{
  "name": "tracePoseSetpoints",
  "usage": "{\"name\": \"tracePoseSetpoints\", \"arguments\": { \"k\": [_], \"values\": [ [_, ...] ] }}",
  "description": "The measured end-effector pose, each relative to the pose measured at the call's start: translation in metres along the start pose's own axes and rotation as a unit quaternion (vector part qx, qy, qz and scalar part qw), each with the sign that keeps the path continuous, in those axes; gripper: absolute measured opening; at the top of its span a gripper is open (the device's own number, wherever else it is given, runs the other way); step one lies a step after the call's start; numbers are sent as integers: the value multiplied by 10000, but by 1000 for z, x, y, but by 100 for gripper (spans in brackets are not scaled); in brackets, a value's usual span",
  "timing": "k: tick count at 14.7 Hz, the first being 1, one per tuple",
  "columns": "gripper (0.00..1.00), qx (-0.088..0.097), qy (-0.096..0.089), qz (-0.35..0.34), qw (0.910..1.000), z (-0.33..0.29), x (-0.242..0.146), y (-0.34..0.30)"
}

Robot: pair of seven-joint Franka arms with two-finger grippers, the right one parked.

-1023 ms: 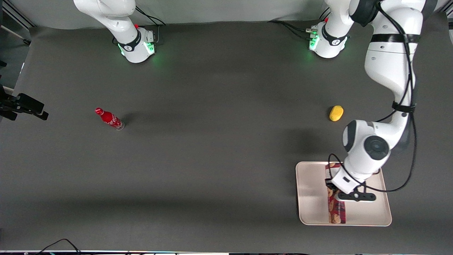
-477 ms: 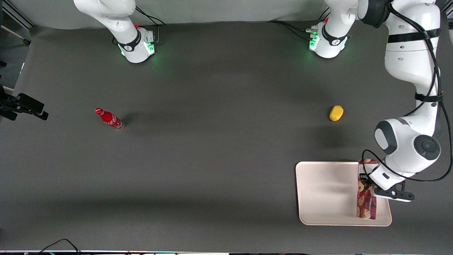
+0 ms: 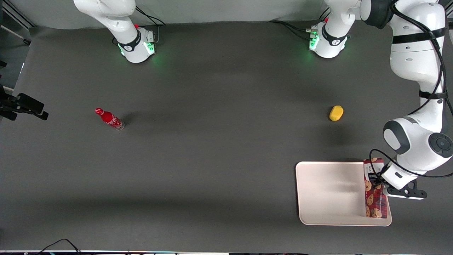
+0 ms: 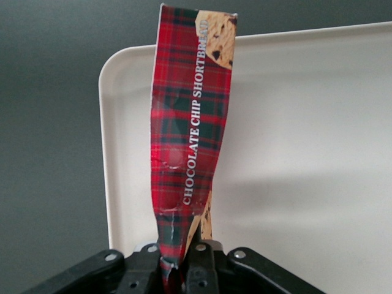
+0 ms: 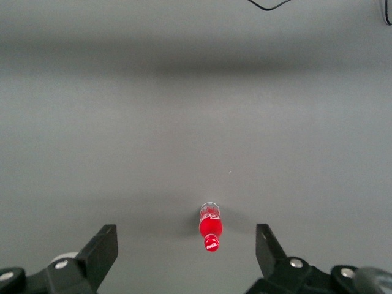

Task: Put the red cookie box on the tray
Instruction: 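Lay the box down along the tray's edge and open the left gripper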

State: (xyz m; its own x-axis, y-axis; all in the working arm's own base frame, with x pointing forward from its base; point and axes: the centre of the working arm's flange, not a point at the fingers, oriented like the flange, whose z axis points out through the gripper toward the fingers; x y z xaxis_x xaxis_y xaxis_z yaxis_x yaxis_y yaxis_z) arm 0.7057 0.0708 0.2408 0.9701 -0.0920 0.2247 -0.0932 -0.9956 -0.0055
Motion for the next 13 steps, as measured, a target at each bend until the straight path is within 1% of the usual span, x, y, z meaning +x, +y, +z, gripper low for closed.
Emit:
{"name": "tracePoseSetpoints", "arguments": {
  "k": [2, 3, 5, 6, 8, 9, 12, 13],
  "values": [
    [12, 5, 6, -113, 9999, 1, -3, -7],
    [12, 43, 35, -154, 9999, 1, -4, -12],
    [12, 141, 160, -201, 9996, 1, -3, -20],
    [14, 163, 180, -207, 9995, 3, -4, -21],
    [31, 180, 220, -212, 9994, 5, -3, -22],
    [43, 187, 250, -213, 9993, 3, -2, -22],
    [72, 183, 327, -213, 9991, -4, 5, -21],
    [84, 130, 285, -240, 9992, -8, 10, -19]
  ]
}}
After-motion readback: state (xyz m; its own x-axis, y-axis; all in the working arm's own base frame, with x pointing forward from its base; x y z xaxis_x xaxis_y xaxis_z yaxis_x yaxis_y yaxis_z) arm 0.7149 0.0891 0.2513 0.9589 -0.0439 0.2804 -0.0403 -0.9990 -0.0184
